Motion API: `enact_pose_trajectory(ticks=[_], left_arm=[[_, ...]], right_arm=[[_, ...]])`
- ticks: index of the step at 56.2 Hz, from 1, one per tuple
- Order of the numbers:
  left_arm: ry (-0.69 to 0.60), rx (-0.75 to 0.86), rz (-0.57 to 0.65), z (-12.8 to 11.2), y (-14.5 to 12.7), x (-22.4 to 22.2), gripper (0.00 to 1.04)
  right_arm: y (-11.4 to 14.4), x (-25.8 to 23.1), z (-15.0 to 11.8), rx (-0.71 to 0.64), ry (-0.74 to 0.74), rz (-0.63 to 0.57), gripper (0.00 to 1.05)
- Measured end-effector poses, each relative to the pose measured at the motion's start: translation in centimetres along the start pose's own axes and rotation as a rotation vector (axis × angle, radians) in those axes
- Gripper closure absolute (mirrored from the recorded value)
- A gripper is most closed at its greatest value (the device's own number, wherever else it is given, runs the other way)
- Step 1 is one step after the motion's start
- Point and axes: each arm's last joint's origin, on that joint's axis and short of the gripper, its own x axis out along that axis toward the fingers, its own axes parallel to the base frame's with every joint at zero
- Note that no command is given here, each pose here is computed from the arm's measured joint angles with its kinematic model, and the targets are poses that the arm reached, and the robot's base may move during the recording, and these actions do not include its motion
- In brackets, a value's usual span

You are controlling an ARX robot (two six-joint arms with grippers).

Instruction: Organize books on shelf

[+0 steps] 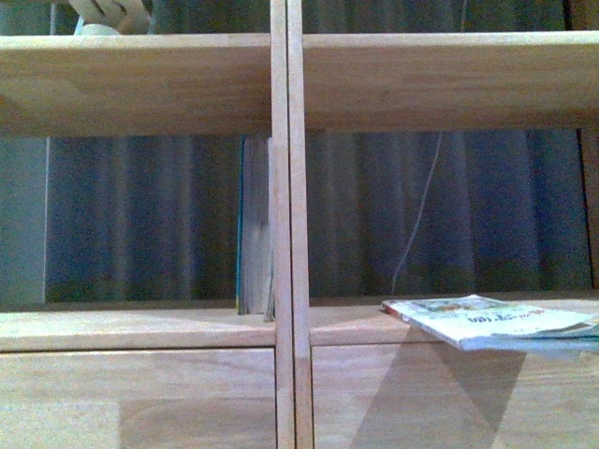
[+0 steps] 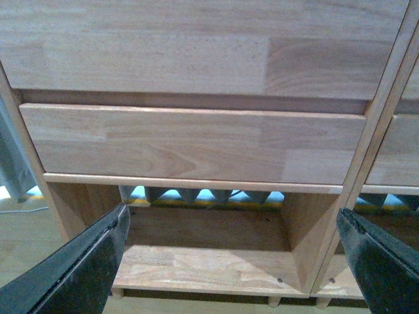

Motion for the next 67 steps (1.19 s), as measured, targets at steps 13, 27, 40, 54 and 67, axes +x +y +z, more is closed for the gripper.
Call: enact_pose_trajectory(ticks=[13, 27, 40, 54, 67], left_arm=[[0.0, 0.0, 0.0, 0.0, 0.0, 0.0, 0.07], [0.0, 0.0, 0.0, 0.0, 0.0, 0.0, 0.07], [0.0, 0.0, 0.0, 0.0, 0.0, 0.0, 0.07], [0.0, 0.0, 0.0, 0.0, 0.0, 0.0, 0.07], [0.0, 0.0, 0.0, 0.0, 0.0, 0.0, 0.07]], right_arm=[[0.0, 0.0, 0.0, 0.0, 0.0, 0.0, 0.07], [0.3, 0.5, 0.1, -0.001, 0.02, -0.189, 0.07], [-0.7, 6.2, 3.7, 0.349, 0.155, -0.119, 0.07], [-0.3, 17.1, 4.6, 0.764, 0.463, -0.098, 0.07], [1.1, 22.7, 7.9, 1.017, 0.429, -0.066, 0.07]])
